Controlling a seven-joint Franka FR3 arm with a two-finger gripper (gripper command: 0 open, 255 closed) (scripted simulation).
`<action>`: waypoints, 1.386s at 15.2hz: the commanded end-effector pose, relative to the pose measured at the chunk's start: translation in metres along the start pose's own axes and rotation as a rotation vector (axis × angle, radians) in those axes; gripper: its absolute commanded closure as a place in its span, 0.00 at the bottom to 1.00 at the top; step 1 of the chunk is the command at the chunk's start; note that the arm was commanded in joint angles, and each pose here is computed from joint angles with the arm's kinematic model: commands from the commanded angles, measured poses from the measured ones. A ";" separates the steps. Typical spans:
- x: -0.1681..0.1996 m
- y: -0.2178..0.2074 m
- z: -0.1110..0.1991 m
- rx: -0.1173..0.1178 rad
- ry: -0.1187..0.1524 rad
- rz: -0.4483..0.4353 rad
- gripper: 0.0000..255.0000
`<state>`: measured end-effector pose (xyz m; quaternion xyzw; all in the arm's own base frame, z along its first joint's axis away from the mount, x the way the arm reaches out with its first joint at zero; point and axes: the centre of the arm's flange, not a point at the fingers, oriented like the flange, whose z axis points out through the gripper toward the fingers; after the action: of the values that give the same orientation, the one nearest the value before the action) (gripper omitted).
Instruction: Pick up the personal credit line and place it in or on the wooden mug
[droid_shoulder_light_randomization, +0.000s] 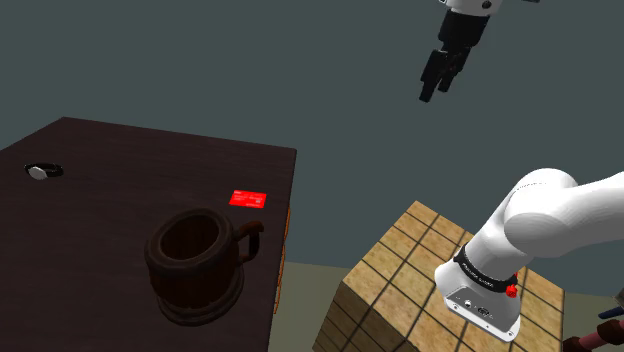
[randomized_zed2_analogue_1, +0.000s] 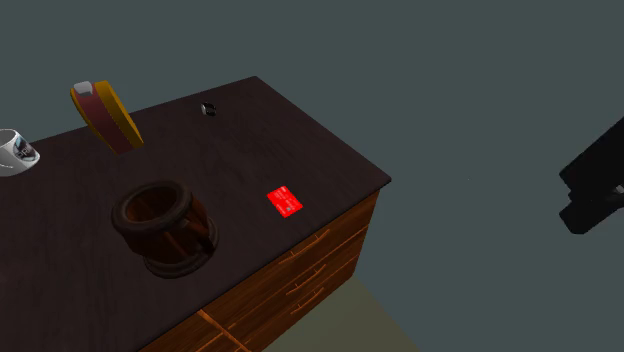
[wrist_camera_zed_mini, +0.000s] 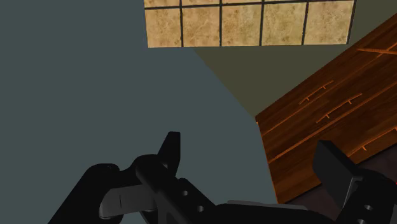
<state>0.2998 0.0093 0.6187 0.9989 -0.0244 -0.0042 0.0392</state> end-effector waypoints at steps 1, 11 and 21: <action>0.000 0.000 0.000 0.000 0.000 0.000 0.00; 0.047 -0.064 0.083 0.076 0.153 -0.192 0.00; 0.092 -0.143 0.153 0.152 0.306 -0.384 0.00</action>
<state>0.3943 0.1279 0.4618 0.9775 0.1619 0.1321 -0.0302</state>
